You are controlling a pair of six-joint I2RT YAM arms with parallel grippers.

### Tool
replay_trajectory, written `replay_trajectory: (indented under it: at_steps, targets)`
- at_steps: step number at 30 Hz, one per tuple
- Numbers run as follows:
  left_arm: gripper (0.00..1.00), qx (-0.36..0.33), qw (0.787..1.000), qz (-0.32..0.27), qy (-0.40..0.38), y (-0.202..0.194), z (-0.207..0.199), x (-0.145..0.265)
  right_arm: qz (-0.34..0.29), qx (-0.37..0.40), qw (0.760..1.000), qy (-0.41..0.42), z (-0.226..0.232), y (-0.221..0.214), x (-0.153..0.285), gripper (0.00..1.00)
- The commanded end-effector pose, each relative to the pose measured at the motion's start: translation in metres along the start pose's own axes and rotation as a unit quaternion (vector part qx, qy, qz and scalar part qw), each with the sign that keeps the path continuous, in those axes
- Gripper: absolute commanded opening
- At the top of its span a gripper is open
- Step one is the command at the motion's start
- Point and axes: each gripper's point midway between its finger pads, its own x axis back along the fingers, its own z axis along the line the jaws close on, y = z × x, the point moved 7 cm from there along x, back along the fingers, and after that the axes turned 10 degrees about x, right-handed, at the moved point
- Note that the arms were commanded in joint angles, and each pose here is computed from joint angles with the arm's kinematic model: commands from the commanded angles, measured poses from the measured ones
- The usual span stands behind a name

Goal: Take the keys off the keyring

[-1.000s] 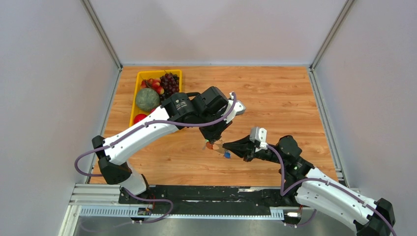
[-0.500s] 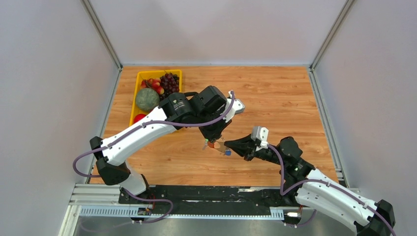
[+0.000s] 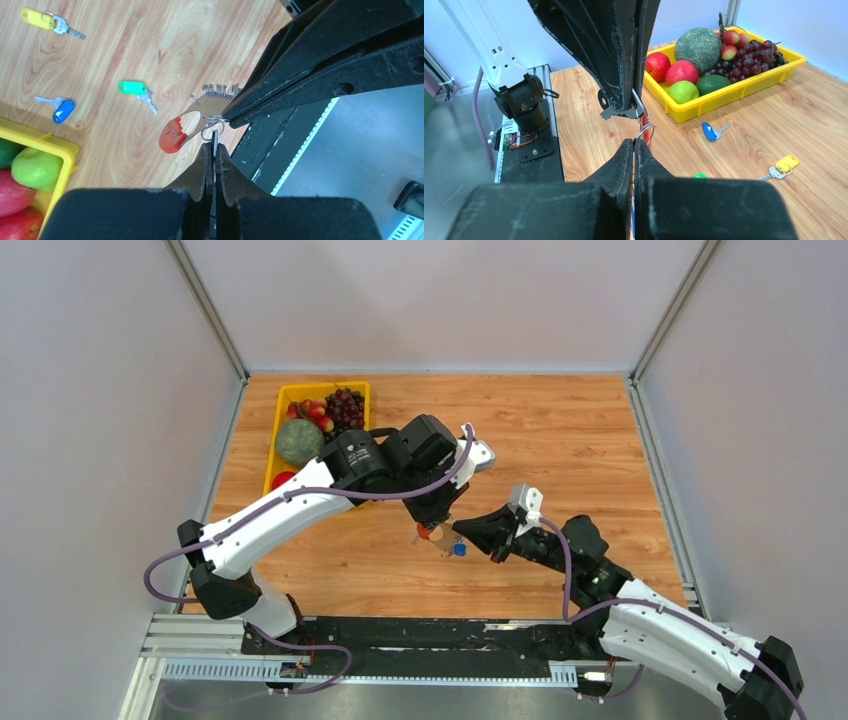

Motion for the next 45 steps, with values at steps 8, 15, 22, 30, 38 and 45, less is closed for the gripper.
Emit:
replay_trajectory:
  at_steps: [8, 15, 22, 30, 38, 45]
  targets:
    - [0.00, -0.033, 0.997, -0.041, -0.061, -0.001, -0.009, 0.018, -0.027, -0.069, 0.997, -0.030, -0.010, 0.010, -0.009, 0.00]
    - [0.00, -0.087, 0.992, -0.055, -0.070, -0.010, -0.007, 0.011, -0.035, -0.106, 0.994, -0.018, -0.010, 0.021, -0.017, 0.13]
    - [0.00, -0.107, 0.991, -0.069, -0.033, -0.010, 0.003, 0.015, -0.007, -0.043, 0.999, -0.001, -0.009, 0.016, -0.008, 0.38]
    - [0.00, -0.132, 0.987, -0.083, -0.034, -0.012, 0.004, 0.022, 0.007, 0.031, 0.999, 0.016, -0.005, 0.013, 0.008, 0.52]
    - [0.00, -0.187, 0.974, -0.105, -0.074, -0.020, 0.000, 0.029, 0.010, 0.078, 0.997, 0.002, -0.014, 0.015, 0.004, 0.46]
    - [0.00, -0.225, 0.963, -0.120, -0.087, -0.023, -0.004, 0.036, -0.001, 0.094, 0.994, 0.061, -0.010, 0.024, -0.012, 0.43]
